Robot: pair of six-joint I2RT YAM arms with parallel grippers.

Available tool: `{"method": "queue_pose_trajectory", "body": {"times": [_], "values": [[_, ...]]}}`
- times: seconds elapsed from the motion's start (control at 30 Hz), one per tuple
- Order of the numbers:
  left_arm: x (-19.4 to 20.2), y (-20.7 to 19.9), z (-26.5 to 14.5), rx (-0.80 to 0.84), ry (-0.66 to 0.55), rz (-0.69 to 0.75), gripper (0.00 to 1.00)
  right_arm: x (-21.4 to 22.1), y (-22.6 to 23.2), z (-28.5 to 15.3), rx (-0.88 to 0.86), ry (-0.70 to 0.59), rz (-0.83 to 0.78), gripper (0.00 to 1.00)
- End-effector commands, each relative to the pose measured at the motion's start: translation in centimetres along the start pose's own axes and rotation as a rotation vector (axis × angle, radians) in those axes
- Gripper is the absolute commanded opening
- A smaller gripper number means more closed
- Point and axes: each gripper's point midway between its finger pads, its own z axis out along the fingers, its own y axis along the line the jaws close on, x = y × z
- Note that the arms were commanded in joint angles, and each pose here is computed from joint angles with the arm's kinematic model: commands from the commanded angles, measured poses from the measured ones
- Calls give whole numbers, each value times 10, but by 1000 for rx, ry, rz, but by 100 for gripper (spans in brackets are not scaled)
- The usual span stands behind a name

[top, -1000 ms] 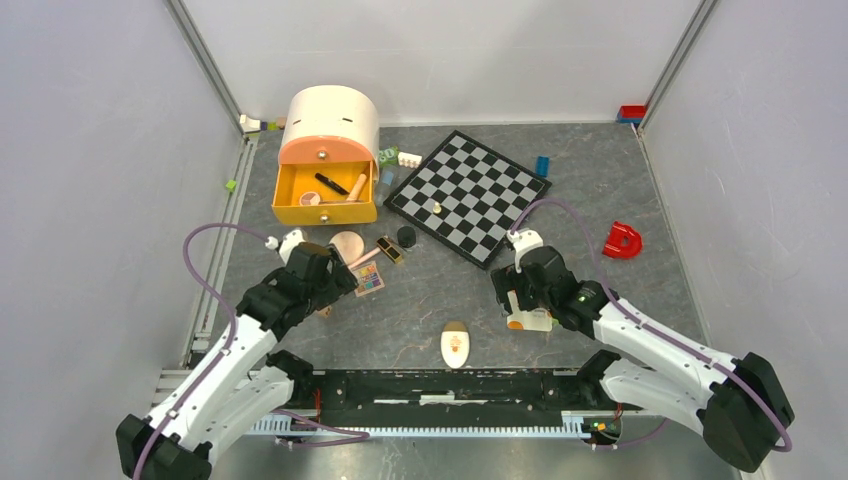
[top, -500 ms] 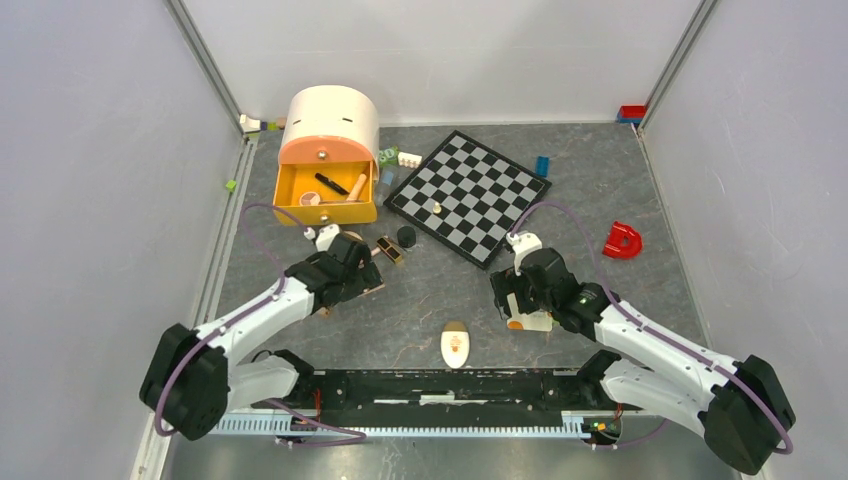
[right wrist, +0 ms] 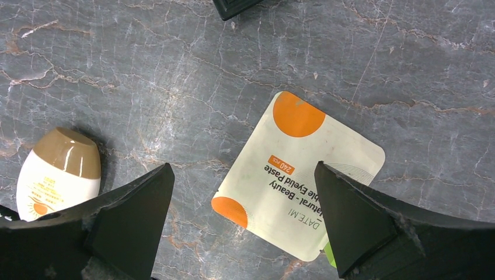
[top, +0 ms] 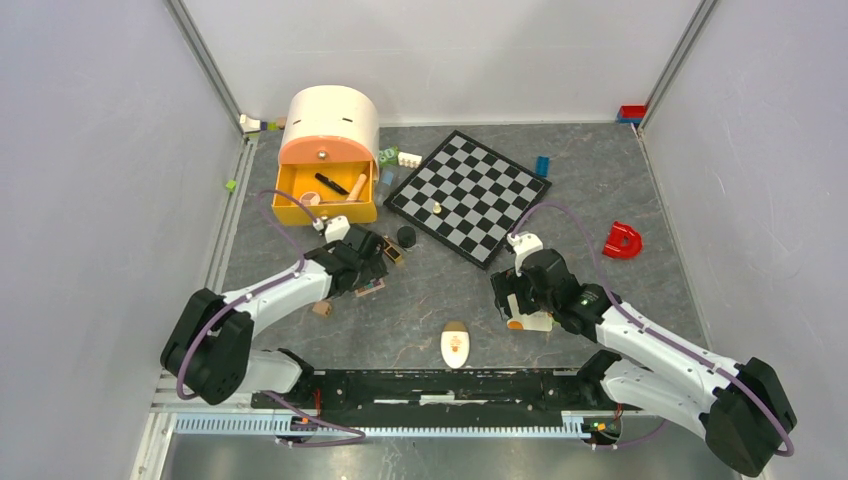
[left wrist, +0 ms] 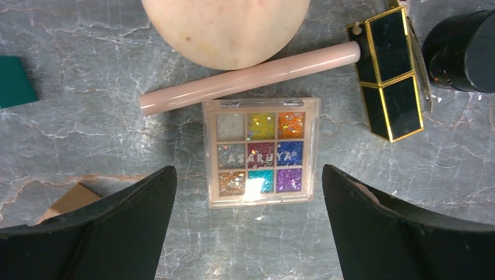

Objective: Organize the makeup
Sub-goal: Pick up the makeup from the center of the board.

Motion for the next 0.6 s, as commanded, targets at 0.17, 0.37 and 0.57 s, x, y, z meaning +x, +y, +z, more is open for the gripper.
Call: {"method": "queue_pose_trajectory", "body": {"times": [0.17, 0.37, 0.57], "values": [[-19, -22, 4, -5, -65, -20, 100, -1, -1, -1, -5, -20, -21, 98], [-16, -21, 8, -42, -49, 6, 100, 0, -2, 0, 2, -18, -27, 98], [-11, -17, 12, -73, -35, 15, 100, 1, -4, -1, 9, -17, -32, 98]]}}
